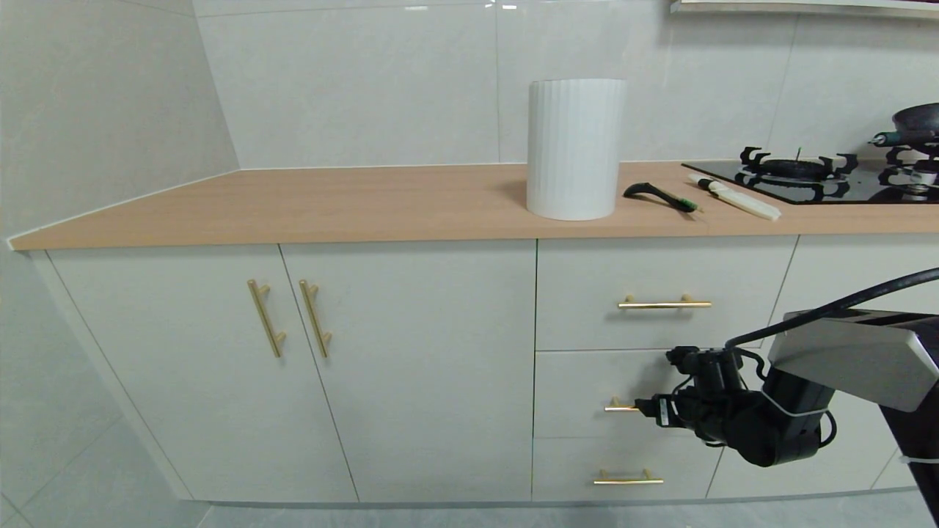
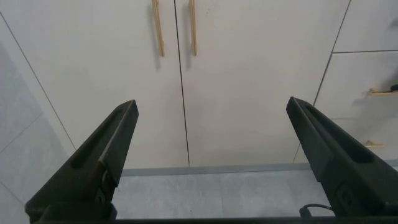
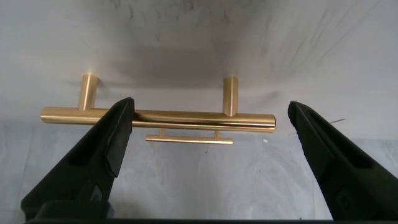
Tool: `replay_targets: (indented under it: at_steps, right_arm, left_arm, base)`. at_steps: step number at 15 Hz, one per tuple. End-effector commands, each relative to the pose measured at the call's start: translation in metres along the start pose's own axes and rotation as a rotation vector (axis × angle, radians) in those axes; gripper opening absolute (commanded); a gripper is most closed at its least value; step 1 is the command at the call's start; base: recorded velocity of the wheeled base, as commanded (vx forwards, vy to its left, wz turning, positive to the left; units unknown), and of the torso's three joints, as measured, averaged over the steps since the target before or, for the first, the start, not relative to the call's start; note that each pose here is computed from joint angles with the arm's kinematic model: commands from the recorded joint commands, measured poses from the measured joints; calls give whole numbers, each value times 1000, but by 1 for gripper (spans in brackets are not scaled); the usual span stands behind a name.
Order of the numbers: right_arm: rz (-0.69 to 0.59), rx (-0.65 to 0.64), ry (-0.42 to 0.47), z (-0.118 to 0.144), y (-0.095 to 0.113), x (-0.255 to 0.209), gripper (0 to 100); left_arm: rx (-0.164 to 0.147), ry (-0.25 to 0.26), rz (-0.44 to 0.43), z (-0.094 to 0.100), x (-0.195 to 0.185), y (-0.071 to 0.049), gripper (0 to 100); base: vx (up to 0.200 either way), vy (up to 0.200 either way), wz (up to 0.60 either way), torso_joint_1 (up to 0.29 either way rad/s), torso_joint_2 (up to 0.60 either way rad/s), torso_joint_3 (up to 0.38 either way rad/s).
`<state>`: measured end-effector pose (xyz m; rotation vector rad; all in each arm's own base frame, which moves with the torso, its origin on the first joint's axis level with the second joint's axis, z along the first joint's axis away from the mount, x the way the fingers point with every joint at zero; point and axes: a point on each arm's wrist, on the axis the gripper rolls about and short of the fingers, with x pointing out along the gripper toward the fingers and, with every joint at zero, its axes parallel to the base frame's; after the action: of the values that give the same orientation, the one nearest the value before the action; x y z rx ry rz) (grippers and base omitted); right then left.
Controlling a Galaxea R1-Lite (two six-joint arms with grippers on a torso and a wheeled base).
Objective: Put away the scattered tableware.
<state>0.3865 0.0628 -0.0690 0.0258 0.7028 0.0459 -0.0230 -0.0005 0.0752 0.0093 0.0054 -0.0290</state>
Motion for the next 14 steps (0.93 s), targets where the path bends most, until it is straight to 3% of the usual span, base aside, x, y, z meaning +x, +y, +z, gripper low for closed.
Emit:
replay_targets:
  at_steps: [1, 8, 11, 14]
  right_arm:
    - [-2, -5, 21, -1, 0, -1, 100]
    - [-4, -11, 58, -3, 1, -4, 100]
    - [-4, -21, 118, 1, 1, -41, 100]
    - [35, -58, 160, 21, 15, -108, 100]
  left_arm:
    - [0, 1, 0, 0, 0, 0, 100]
    - [0, -1, 0, 0, 0, 0, 100]
    - [0, -1, 0, 0, 0, 0, 100]
    - [0, 1, 0, 0, 0, 0, 100]
  base:
    - [0, 0, 0, 0, 0, 0]
    - [0, 0, 0, 0, 0, 0]
    - [0, 0, 0, 0, 0, 0]
    - [0, 0, 0, 0, 0, 0]
